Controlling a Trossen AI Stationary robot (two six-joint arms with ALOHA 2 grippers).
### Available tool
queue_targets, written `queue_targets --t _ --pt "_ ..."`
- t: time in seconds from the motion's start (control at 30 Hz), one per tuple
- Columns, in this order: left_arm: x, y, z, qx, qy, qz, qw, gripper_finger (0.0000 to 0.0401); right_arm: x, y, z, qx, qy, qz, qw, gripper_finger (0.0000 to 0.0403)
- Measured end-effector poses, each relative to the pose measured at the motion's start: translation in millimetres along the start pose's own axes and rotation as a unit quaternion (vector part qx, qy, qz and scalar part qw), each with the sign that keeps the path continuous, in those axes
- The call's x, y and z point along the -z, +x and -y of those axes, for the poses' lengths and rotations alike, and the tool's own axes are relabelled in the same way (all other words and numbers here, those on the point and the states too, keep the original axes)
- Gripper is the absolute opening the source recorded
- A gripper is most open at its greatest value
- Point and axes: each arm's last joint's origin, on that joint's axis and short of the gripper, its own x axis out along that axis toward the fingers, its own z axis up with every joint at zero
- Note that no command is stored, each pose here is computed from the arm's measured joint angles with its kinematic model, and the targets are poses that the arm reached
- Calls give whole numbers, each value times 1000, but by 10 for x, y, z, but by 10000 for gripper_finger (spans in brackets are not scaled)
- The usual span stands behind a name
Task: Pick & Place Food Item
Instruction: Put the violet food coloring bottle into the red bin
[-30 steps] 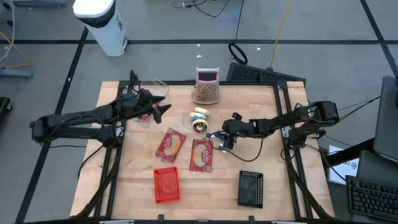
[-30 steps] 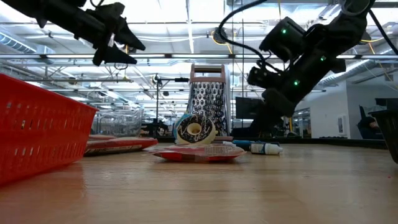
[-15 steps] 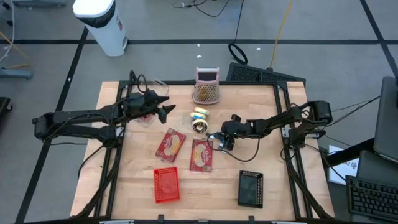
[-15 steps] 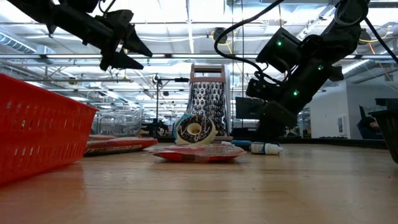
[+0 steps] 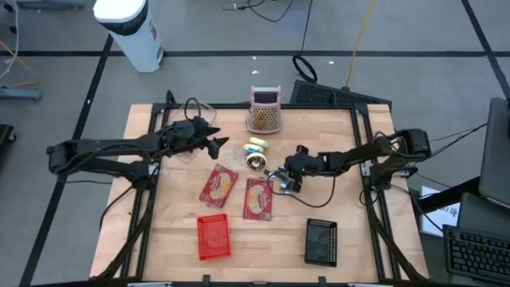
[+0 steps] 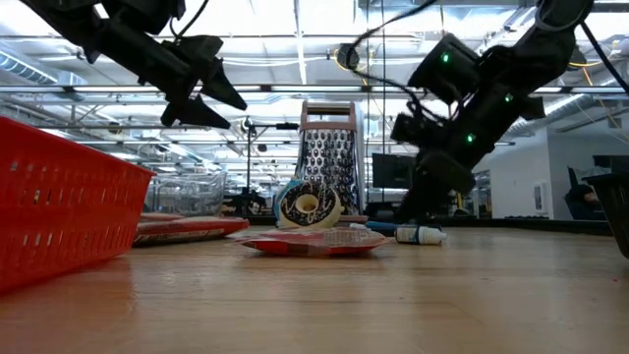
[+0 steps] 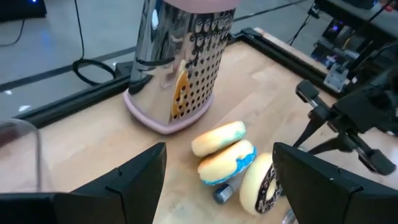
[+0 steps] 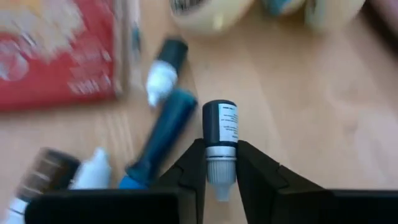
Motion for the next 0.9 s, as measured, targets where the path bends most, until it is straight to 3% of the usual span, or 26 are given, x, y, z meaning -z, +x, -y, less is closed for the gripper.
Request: queue_targets --t 0.1,0.3,0.47,0.67,0.9 --pt "-9 51 28 23 -7 7 1000 296 -76 -92 10 -2 -7 24 1000 66" --pt "-29 190 214 140 -33 33 989 296 -242 -317 35 -5 -17 85 996 81" --pt "88 346 451 210 15 56 976 296 -377 -458 49 -10 -7 147 989 66" --pt "287 488 681 253 96 89 959 296 -500 -550 28 -54 -4 209 976 70" --pt "392 634 787 230 103 110 961 296 -561 -599 -63 -101 -14 246 964 67"
